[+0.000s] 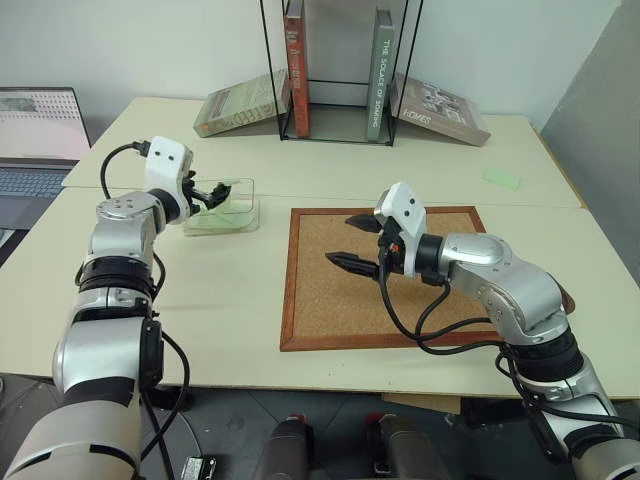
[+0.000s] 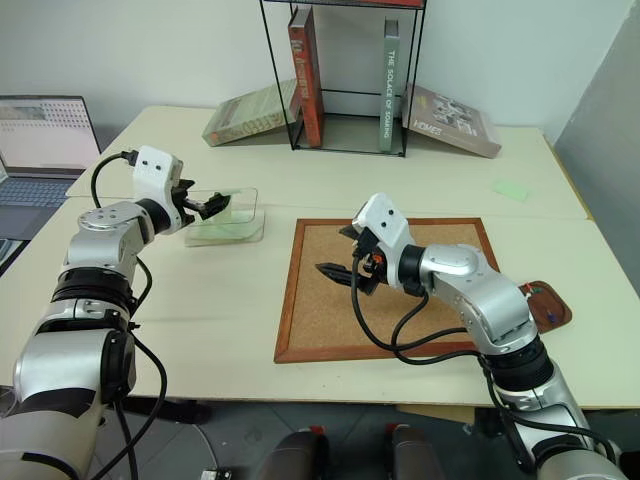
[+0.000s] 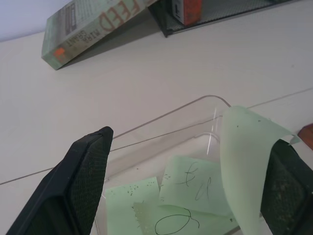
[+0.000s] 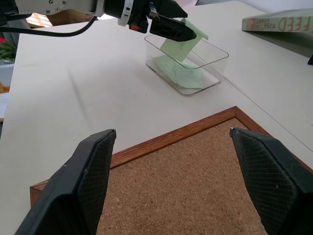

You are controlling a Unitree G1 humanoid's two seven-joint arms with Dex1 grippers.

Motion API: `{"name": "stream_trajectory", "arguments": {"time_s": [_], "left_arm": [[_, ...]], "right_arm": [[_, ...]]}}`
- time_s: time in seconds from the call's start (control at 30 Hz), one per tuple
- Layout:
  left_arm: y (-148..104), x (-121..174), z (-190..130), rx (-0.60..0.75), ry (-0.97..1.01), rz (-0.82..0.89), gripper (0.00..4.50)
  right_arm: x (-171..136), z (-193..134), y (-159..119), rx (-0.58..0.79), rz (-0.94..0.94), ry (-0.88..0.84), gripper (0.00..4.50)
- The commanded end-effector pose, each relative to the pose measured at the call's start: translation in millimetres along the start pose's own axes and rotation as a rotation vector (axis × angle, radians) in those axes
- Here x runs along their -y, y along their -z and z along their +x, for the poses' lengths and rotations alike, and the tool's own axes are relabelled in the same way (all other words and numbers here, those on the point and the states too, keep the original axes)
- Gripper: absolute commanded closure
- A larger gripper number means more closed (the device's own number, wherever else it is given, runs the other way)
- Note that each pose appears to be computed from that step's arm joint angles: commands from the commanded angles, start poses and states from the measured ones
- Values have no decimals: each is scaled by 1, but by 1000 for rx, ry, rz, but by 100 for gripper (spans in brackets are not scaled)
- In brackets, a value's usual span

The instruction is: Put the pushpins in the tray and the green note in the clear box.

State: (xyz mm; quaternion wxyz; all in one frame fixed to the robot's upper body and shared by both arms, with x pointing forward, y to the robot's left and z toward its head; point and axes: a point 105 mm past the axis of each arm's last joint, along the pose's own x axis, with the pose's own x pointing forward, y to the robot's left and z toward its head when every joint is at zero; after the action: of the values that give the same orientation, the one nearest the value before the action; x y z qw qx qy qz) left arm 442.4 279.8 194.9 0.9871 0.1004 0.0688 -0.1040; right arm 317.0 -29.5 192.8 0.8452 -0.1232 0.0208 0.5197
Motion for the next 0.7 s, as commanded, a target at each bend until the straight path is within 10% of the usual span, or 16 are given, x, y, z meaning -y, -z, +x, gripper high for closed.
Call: {"name": "stream_trajectory", "arguments": {"time_s": [0.03, 0.2, 0.7], "left_arm": [[-26, -7, -3, 94, -65, -138, 30], [-21, -13, -4, 88, -156, -284, 30], [-29, 16, -12, 108, -194, 399, 30]], "right_arm": [[4, -3, -14, 54, -35, 23, 57], [6, -2, -15, 65, -39, 25, 57], [9, -7, -20, 102, -53, 47, 57]]}}
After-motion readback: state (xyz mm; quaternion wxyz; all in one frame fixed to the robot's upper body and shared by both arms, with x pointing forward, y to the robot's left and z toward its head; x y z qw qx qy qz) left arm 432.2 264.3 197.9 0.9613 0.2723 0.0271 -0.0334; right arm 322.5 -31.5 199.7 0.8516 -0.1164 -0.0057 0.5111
